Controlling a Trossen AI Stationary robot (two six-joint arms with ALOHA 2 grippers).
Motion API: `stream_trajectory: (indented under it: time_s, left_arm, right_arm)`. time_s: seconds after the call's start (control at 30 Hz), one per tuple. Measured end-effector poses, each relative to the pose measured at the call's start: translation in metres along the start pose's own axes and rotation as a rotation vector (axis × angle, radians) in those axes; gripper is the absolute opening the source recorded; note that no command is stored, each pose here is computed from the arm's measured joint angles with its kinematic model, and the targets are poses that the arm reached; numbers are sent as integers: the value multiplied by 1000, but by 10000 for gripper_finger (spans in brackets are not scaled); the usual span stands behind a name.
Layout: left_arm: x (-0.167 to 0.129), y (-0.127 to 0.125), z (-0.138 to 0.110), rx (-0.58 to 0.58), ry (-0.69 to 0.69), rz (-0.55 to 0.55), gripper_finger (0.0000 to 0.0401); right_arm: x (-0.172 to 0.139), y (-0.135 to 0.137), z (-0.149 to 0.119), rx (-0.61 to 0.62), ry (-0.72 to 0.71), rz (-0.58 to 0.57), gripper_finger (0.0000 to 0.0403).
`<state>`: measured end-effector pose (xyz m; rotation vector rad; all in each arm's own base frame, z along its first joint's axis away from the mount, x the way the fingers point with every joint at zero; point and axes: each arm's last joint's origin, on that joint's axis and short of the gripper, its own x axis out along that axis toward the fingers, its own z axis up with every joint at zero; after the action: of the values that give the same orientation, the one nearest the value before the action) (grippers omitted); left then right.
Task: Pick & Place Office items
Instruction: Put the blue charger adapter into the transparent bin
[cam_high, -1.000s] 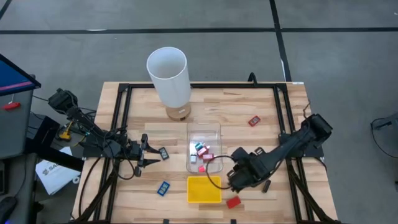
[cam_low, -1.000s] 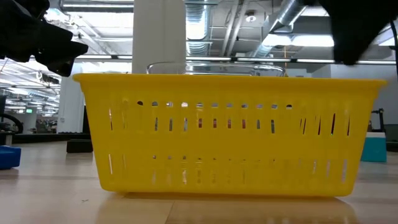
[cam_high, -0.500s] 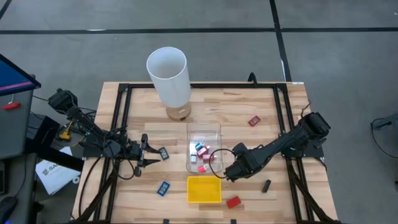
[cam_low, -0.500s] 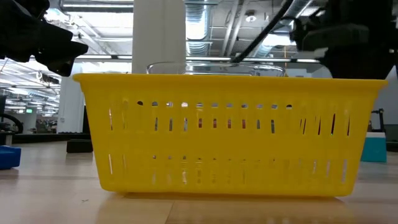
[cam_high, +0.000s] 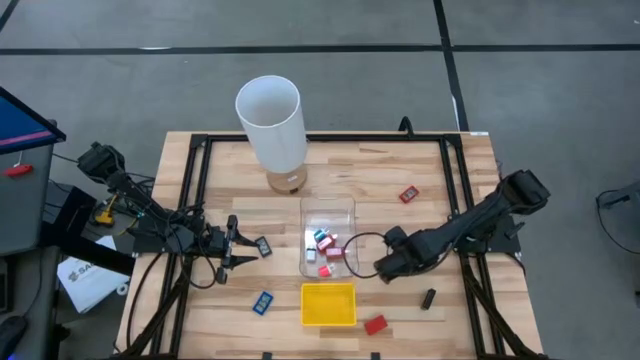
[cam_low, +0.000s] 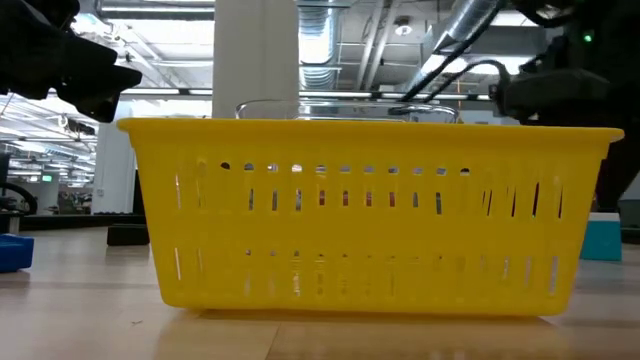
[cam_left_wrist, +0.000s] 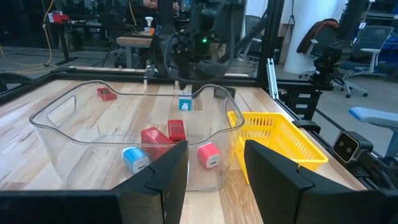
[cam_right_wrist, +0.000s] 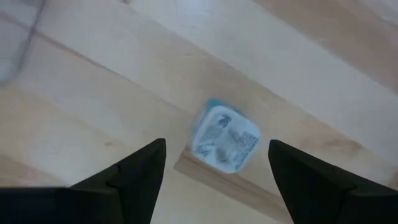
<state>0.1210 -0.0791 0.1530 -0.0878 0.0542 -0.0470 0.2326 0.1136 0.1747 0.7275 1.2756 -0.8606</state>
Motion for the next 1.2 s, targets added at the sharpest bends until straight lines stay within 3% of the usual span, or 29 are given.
stream_trajectory:
  time_s: [0.27,0.5,0.63,0.8,1.2]
  left_arm:
    - [0,0,1,0,-6,1,154]
    - [0,0,2,6,-14,-1,154]
    - [0,0,2,6,-14,-1,154]
    - [0,0,2,6,-14,-1,154]
    - [0,0,2,6,-13,-1,154]
  right_arm:
    - [20,-16,0,61,26,95,277]
    - [28,-15,6,61,49,72,271]
    - [28,-15,7,63,50,75,239]
    - [28,-15,7,63,51,72,160]
    - [24,-13,15,28,28,82,143]
